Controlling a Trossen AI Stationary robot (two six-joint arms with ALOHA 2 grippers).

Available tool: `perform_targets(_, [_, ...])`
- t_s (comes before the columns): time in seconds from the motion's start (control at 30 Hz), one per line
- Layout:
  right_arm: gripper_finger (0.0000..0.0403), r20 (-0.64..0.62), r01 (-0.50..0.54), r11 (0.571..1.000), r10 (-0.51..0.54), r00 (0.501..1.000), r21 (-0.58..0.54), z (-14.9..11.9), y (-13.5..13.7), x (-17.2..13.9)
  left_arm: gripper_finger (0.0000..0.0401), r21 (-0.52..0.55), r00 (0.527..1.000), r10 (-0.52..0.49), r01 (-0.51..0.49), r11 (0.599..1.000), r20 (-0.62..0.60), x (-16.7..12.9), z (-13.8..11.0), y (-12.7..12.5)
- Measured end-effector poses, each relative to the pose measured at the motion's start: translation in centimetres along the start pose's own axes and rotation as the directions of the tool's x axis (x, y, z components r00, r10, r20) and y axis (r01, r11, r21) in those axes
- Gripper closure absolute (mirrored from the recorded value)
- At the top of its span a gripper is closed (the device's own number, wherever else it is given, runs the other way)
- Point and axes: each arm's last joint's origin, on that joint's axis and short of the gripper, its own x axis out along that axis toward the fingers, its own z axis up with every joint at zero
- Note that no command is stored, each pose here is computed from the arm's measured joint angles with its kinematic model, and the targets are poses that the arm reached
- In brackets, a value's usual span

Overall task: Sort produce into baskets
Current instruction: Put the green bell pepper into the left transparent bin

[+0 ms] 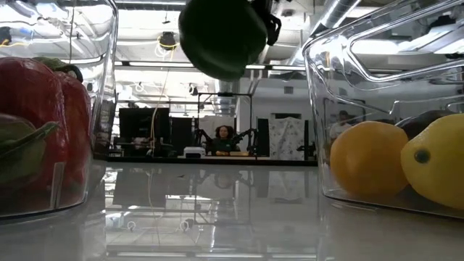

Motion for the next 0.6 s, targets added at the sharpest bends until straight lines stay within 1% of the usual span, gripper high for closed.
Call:
perform_targets(0.2, [0.0054,0.066,-0.039,0.999,0.040,0.997,-0.025,0.5,0.9,-0.2,0.0150,-0.001,1.000,0.003,-0.003,1.000,0.000,0.0,0.0,0.0])
perform_targets(0.33, [0.0054,0.164,-0.072,0.996,0.080,0.983,-0.054,1.4,1.4,0.0,0.0150,-0.008,0.999,0.049,-0.049,0.999,0.002,0.0,0.0,0.1])
perform_targets(0.43, [0.0054,0.288,-0.085,0.991,0.111,0.951,-0.102,2.5,1.3,1.2,0.0150,-0.044,0.996,0.082,-0.080,0.996,0.039,0.0,0.4,0.3])
perform_targets(0.53, [0.0054,0.364,-0.084,0.984,0.138,0.921,-0.159,2.9,1.0,4.0,0.0150,-0.070,0.995,0.075,-0.071,0.995,0.061,0.0,0.6,0.2])
perform_targets(0.6, [0.0054,0.392,-0.064,0.976,0.143,0.909,-0.207,2.8,0.5,5.8,0.0150,-0.076,0.996,0.075,-0.070,0.995,0.057,-0.1,0.6,0.2])
